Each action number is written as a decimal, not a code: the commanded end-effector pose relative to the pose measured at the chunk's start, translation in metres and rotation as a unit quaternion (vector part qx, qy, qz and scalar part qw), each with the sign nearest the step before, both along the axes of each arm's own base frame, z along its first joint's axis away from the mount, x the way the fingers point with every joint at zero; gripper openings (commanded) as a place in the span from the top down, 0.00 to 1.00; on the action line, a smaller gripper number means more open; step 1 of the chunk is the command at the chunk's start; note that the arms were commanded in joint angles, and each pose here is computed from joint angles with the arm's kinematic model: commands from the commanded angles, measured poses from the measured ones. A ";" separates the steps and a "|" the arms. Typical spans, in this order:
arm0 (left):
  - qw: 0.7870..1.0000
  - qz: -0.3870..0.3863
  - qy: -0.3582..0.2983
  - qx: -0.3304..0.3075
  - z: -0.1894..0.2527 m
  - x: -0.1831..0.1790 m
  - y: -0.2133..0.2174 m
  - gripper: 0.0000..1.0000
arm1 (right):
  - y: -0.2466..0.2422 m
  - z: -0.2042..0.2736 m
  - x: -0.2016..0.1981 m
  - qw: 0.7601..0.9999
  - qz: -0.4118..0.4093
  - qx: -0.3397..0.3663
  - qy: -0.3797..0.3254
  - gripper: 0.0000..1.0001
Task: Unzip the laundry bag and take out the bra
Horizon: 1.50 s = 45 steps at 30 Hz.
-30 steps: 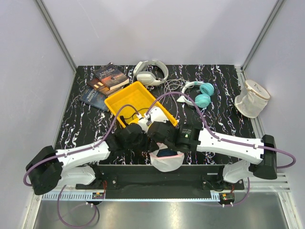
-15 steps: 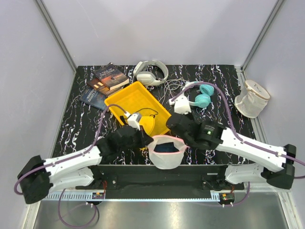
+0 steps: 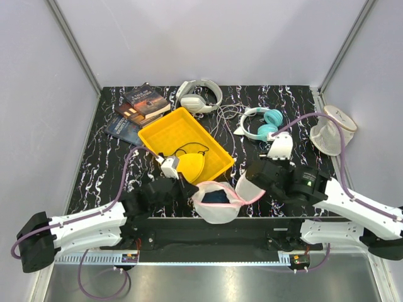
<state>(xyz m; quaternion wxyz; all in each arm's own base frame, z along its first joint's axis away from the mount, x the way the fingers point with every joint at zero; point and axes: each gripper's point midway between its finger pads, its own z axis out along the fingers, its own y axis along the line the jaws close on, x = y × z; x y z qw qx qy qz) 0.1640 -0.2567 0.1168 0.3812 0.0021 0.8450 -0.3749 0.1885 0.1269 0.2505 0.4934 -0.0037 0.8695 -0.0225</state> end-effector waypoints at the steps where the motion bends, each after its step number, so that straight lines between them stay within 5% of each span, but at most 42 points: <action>1: 0.999 -0.021 -0.033 -0.019 0.013 -0.003 -0.014 1.00 | -0.031 0.023 -0.007 0.997 -0.060 0.032 -0.018 0.56; 4: 0.999 -0.035 -0.035 -0.016 0.012 -0.010 -0.018 1.00 | -0.028 0.026 -0.005 0.998 -0.056 0.035 -0.022 0.51; 10: 0.998 -0.037 -0.038 -0.027 0.012 -0.018 -0.016 1.00 | 0.049 0.010 0.001 0.994 0.080 0.070 0.011 0.46; 16: 0.998 -0.039 -0.030 -0.031 0.007 -0.024 -0.014 1.00 | 0.127 -0.013 -0.012 0.964 0.193 0.179 0.049 0.48; 22: 0.998 -0.028 -0.029 -0.037 0.003 -0.027 -0.009 1.00 | 0.171 -0.076 -0.031 0.937 0.250 0.198 0.141 0.49; 28: 0.999 -0.009 -0.028 -0.045 -0.001 -0.025 -0.001 1.00 | 0.191 -0.131 -0.062 0.906 0.288 0.176 0.256 0.51; 37: 0.999 0.043 -0.010 -0.031 -0.011 -0.017 0.012 1.00 | 0.191 -0.144 -0.102 0.869 0.341 0.164 0.319 0.50; 45: 0.998 0.052 -0.005 -0.031 -0.013 -0.017 0.014 1.00 | 0.181 -0.172 -0.124 0.869 0.331 0.103 0.352 0.46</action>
